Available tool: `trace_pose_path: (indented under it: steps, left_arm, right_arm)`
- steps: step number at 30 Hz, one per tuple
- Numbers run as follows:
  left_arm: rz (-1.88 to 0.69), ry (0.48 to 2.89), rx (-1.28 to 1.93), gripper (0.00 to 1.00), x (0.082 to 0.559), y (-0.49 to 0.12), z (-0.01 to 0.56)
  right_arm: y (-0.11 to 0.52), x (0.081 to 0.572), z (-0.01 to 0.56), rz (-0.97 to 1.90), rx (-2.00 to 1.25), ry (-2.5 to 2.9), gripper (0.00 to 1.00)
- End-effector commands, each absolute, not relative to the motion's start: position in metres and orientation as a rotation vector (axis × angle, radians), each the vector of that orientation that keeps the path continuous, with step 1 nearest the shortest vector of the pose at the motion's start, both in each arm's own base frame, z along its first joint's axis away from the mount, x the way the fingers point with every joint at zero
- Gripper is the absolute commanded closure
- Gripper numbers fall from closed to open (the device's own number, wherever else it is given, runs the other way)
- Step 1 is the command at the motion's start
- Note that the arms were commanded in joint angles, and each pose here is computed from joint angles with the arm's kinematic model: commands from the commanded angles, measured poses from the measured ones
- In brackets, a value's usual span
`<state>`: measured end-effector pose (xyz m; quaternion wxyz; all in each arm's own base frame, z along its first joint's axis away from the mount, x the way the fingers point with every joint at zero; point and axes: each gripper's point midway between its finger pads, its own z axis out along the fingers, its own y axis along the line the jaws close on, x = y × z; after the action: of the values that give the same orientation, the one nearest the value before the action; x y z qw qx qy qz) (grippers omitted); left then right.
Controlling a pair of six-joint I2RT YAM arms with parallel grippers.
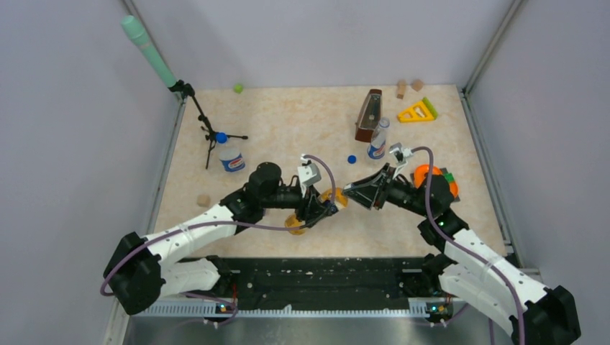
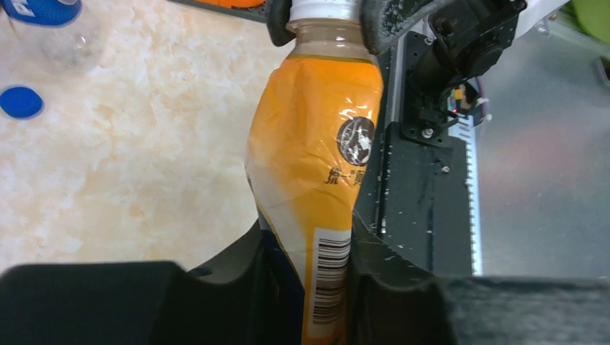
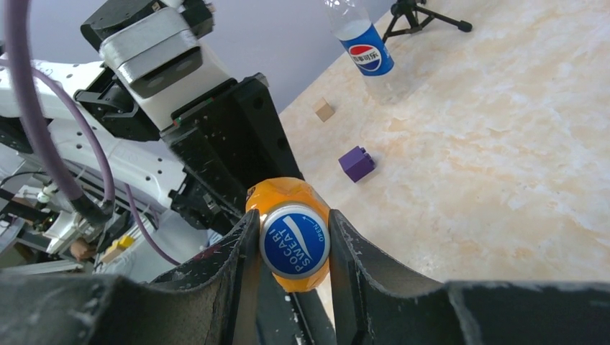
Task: Unscrew the bottle caps
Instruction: Unscrew the bottle cap from the plastic bottle.
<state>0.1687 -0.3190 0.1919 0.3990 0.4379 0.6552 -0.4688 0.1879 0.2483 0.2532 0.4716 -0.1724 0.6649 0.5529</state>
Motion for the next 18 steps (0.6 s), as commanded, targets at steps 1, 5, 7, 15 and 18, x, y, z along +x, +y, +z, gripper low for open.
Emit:
trace_pose_path:
  steps: [1,5,7,15,18]
  left_arm:
    - [-1.171,1.608,1.108,0.86,0.173,-0.32,0.206]
    - [-1.117,1.635,1.124,0.95,0.177,-0.316,0.199]
    - [-1.057,1.667,1.107,0.98,0.183,-0.311,0.194]
    - [-0.594,1.718,1.226,1.0,0.196,-0.274,0.153]
    - [-0.437,1.691,1.241,1.0,0.203,-0.262,0.152]
  right_arm:
    - [0.249,0.181,0.272,1.375,-0.464,1.527,1.0]
    - [0.249,0.178,0.262,1.362,-0.495,1.571,1.0]
    - [0.249,0.176,0.253,1.348,-0.52,1.613,0.87]
    - [0.243,0.18,0.239,1.281,-0.491,1.743,0.49]
    - [0.247,0.176,0.237,1.329,-0.492,1.766,0.48]
